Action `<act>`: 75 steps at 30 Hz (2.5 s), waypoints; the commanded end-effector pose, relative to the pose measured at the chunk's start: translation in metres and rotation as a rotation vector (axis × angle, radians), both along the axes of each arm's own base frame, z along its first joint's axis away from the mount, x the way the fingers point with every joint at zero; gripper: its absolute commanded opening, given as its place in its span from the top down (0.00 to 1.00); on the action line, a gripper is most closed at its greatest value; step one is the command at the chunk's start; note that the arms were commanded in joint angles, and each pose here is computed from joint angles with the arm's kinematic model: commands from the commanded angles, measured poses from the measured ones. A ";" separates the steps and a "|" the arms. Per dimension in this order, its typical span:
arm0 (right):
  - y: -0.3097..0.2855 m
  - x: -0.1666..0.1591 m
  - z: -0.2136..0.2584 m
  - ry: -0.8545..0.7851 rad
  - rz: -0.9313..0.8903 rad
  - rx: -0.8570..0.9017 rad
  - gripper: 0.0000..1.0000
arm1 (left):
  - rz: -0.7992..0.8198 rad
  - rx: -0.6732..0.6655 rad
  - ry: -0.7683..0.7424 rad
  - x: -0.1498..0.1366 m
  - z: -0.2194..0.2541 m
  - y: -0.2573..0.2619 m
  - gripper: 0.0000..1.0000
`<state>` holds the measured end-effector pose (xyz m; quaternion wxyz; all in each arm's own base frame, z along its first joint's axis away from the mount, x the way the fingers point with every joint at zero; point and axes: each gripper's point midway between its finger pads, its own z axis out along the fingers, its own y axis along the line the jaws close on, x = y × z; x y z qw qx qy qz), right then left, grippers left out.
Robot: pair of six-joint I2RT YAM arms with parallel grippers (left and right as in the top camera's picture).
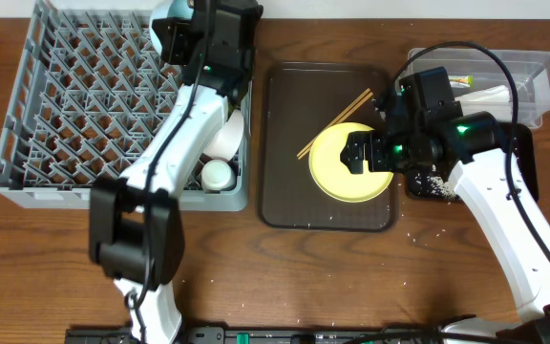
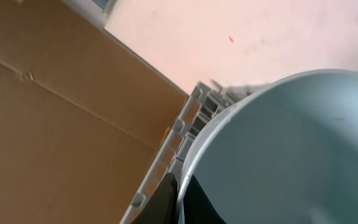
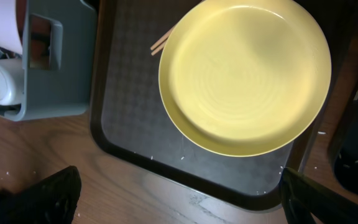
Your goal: Sort waste into correct bins and load items into the dishwasher
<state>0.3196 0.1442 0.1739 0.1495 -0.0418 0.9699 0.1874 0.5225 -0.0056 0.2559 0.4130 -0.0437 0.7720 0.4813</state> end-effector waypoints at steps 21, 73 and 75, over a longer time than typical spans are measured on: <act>-0.003 0.001 0.000 0.001 -0.016 0.000 0.01 | 0.008 0.118 0.167 0.018 -0.075 -0.016 0.93; -0.002 0.001 0.000 0.002 -0.015 0.000 0.01 | -0.386 -0.652 0.027 -0.022 -0.032 -0.135 0.27; -0.003 0.001 0.000 0.001 -0.016 0.000 0.01 | -0.448 -0.872 0.049 -0.041 -0.013 -0.144 0.34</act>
